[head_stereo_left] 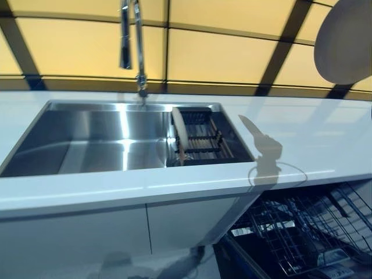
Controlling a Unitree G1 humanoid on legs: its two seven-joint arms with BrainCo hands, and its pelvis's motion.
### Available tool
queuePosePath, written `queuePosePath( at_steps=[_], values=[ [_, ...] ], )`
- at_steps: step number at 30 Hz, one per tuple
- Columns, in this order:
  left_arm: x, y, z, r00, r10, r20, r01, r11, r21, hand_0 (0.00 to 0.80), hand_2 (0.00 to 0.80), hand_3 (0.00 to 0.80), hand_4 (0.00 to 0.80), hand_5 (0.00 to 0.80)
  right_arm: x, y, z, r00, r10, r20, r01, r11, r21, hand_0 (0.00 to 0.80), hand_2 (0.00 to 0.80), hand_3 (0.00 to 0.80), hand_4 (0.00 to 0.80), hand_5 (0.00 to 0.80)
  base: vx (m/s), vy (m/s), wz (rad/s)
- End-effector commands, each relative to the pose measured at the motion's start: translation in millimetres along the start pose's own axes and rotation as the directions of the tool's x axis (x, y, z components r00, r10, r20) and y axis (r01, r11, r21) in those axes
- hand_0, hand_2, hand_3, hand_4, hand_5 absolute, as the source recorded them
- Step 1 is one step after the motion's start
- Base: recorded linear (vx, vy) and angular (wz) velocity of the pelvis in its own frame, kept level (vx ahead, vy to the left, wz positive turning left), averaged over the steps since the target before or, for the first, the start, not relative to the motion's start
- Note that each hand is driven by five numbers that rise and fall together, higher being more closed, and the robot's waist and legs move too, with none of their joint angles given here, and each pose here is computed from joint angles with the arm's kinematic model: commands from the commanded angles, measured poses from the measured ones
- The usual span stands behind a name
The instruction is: Take plates into dishwasher
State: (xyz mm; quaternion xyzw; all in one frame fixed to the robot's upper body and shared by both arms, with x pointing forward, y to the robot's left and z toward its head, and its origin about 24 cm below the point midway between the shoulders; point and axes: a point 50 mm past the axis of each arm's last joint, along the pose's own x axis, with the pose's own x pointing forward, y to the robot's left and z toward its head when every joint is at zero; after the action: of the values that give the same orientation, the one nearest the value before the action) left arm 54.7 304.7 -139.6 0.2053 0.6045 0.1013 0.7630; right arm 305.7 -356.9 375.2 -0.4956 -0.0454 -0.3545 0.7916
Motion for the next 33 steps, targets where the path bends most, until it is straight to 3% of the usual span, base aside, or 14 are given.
queuePosePath(
  at_steps=[1, 7, 26, 33],
  values=[
    [3.0, 10.5, 12.4, 1.000, 0.022, 0.015, -0.023, 0.997, 0.075, 0.000, 0.000, 0.000, 0.000, 0.000, -1.9, -41.2, -4.2, 0.994, -0.095, 0.051, 0.100, 0.988, -0.120, 0.800, 0.800, 0.800, 0.800, 0.800, -0.021, -0.018, -0.23],
    [3.8, 4.5, 16.5, 1.000, 0.009, 0.028, -0.010, 0.999, 0.050, 0.000, 0.000, 0.000, 0.000, 0.000, -15.4, -39.5, -40.8, 0.998, -0.055, 0.033, 0.062, 0.956, -0.286, 0.800, 0.800, 0.800, 0.800, 0.800, 0.012, -0.048, -0.22],
    [5.1, 8.6, 16.5, 0.999, 0.019, 0.033, -0.021, 0.998, 0.062, 0.000, 0.000, 0.000, 0.000, 0.000, -55.5, 16.1, -92.3, 0.992, 0.122, 0.027, -0.109, 0.952, -0.287, 0.800, 0.800, 0.800, 0.800, 0.800, 0.000, -0.048, -0.12],
    [6.2, 6.0, 29.3, 0.998, 0.017, 0.056, -0.020, 0.999, 0.047, 0.000, 0.000, 0.000, 0.000, 0.000, -63.4, 42.2, -95.3, 0.992, 0.111, 0.053, -0.077, 0.900, -0.430, 0.800, 0.800, 0.800, 0.800, 0.800, -0.017, -0.029, -0.11]
  ],
)
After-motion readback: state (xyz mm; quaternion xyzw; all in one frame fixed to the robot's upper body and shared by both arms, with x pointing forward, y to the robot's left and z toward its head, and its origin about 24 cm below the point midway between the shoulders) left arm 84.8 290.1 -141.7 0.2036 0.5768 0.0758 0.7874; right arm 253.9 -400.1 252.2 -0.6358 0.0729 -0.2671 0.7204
